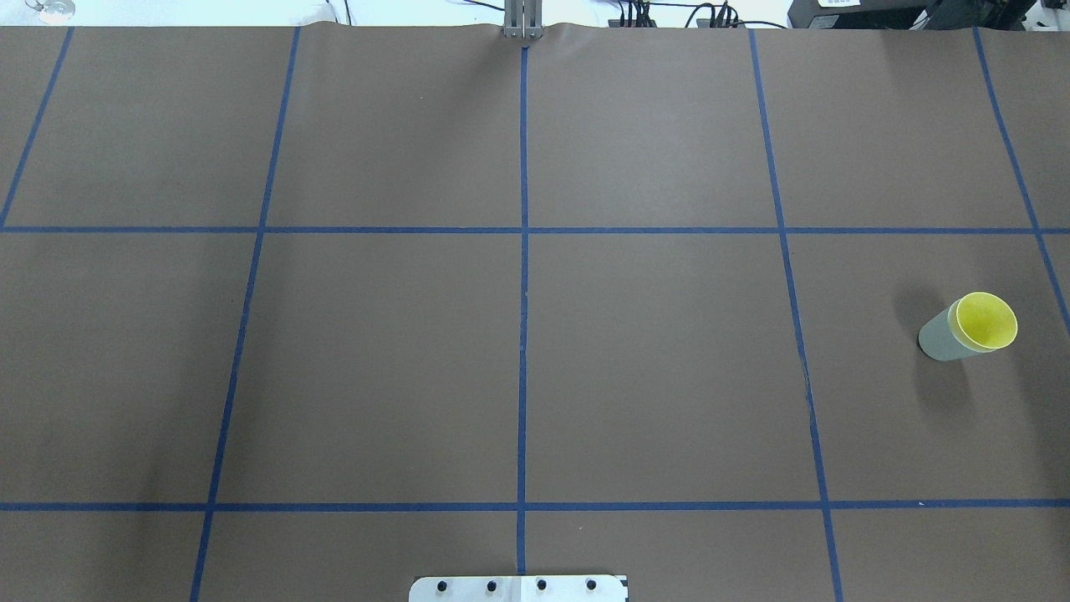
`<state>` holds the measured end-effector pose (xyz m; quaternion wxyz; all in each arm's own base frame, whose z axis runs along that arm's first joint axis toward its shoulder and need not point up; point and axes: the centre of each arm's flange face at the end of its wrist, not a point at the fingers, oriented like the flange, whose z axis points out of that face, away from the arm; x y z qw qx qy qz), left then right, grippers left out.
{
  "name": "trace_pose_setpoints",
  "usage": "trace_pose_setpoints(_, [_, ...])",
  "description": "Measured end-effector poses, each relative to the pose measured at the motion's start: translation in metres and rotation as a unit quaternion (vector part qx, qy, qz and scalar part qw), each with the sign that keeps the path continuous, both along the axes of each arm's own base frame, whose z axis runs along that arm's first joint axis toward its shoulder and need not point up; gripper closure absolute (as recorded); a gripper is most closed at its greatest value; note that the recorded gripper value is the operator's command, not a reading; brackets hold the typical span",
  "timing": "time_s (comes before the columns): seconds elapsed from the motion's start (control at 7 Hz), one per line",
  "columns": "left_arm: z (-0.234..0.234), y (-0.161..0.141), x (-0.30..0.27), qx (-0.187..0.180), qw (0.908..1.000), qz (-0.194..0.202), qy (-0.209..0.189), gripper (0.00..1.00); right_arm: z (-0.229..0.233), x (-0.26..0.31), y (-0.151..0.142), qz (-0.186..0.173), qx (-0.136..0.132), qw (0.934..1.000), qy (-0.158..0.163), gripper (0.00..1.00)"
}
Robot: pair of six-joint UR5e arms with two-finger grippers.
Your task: Transfer and stack yellow cup on green cup
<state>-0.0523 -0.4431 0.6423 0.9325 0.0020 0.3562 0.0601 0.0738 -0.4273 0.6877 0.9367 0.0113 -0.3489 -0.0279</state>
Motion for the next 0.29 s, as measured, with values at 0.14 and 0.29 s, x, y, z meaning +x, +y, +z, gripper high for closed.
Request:
trace_pose_setpoints(0.14, [0.0005,0.0003,-0.0001,-0.001,1.0000,0.000,0.000,0.00,-0.0003,0.0000,-0.0003,0.000,0.001,1.0000,0.000,0.00])
trace_pose_setpoints(0.29, [0.0009,0.0006,-0.0004,-0.001,1.0000,0.000,0.000,0.00,-0.0008,0.0000,-0.0009,0.000,0.001,1.0000,0.000,0.00])
